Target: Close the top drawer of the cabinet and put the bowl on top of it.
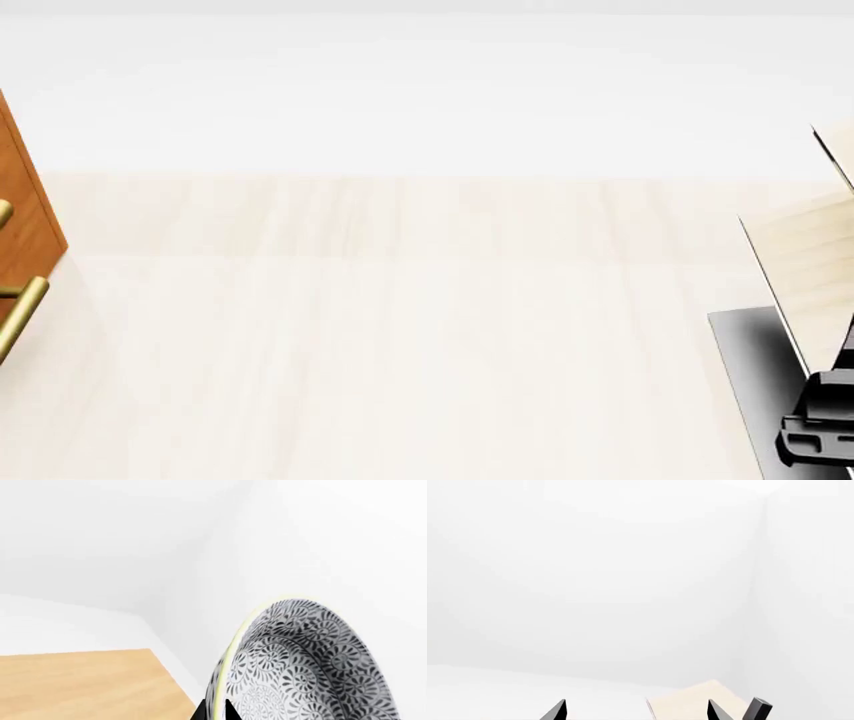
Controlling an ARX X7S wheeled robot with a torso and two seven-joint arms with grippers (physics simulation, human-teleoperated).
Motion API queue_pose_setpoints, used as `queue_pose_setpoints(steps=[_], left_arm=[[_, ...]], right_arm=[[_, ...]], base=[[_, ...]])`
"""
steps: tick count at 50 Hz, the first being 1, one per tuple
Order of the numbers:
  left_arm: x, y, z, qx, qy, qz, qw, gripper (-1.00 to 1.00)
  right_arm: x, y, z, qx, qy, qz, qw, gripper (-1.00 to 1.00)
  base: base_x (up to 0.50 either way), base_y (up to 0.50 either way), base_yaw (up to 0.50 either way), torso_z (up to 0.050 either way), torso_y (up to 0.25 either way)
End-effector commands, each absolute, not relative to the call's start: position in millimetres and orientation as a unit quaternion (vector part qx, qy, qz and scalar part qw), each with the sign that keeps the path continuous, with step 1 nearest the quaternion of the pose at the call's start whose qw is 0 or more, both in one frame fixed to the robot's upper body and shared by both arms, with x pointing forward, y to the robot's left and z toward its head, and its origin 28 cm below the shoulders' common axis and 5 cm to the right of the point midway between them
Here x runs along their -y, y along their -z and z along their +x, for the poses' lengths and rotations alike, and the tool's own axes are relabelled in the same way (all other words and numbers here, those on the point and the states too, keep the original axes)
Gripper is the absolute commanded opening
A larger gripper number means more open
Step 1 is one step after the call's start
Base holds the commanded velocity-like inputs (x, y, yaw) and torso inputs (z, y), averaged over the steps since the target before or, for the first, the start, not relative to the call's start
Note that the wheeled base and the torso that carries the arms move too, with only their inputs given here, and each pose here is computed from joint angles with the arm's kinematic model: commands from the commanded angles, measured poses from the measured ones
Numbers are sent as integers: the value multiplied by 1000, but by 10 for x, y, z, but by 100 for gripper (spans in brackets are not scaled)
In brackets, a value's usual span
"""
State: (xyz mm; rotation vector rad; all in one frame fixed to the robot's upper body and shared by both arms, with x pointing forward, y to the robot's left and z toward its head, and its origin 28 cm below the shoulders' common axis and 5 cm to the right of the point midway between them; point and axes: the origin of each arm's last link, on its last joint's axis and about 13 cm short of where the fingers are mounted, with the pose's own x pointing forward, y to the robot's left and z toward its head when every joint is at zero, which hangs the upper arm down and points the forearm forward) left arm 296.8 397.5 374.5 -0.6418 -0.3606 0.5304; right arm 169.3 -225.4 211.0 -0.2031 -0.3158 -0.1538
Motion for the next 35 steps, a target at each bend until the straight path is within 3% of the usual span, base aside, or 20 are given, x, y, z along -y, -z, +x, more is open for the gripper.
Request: queue_pose_setpoints(steps=[1,35], left_arm=[[-4015,-3699,3004,159,-273,-328,890,-100],[-4121,-3472,3113,115,-321,-343,875,-100]], right_arm=[[2257,-2091,1703,154,77,-101,980,100],[2260,-2058,1693,152,76,-101,980,100]], base=[[0,0,0,0,0],[0,0,0,0,0]])
